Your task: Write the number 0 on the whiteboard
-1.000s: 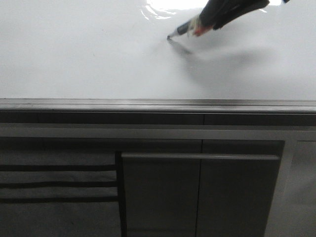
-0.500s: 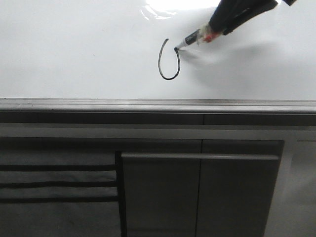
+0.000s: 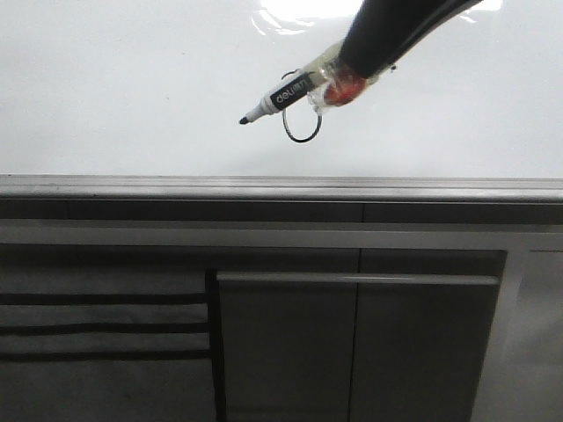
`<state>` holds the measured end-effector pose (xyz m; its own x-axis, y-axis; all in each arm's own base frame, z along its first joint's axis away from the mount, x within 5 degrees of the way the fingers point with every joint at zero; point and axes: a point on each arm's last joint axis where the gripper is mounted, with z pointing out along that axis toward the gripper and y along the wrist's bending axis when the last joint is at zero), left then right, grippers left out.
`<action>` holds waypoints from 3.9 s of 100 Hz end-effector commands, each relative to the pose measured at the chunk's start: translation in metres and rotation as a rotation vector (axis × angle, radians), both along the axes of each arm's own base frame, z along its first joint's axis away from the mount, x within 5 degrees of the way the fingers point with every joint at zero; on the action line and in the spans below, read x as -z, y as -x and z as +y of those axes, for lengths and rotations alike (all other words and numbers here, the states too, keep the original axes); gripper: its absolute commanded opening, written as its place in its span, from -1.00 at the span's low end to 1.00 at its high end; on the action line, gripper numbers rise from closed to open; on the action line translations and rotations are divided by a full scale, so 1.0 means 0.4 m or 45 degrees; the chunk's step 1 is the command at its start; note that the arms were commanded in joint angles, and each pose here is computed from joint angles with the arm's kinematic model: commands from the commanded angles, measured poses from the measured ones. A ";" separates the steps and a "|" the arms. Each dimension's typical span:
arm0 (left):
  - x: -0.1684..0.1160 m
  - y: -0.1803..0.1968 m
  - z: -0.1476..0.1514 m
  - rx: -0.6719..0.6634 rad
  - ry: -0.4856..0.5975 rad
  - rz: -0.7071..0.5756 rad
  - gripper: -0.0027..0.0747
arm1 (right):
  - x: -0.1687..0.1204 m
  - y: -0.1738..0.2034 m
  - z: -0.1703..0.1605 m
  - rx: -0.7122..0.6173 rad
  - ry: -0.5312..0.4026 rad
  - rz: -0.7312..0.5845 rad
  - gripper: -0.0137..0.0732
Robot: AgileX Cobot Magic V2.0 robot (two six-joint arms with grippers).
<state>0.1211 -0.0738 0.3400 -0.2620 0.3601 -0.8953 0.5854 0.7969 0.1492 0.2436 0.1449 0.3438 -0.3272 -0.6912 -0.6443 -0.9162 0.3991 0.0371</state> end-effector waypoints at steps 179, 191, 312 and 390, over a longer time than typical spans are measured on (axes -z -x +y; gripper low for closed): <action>-0.025 -0.085 -0.397 0.711 -0.210 0.004 -0.96 | -0.128 0.188 -0.044 -0.492 -0.003 -0.612 -0.26; -0.026 -0.120 -0.373 0.630 -0.203 0.013 -0.96 | -0.131 0.171 -0.071 -0.345 0.069 -0.628 -0.07; 0.107 -0.474 -0.083 -0.298 0.097 0.229 0.04 | -0.184 0.194 -0.193 0.197 -0.010 -0.584 -0.07; -0.029 0.012 0.093 -0.356 0.244 -0.278 -0.74 | -0.060 0.385 -0.325 1.257 -0.589 -0.748 -0.84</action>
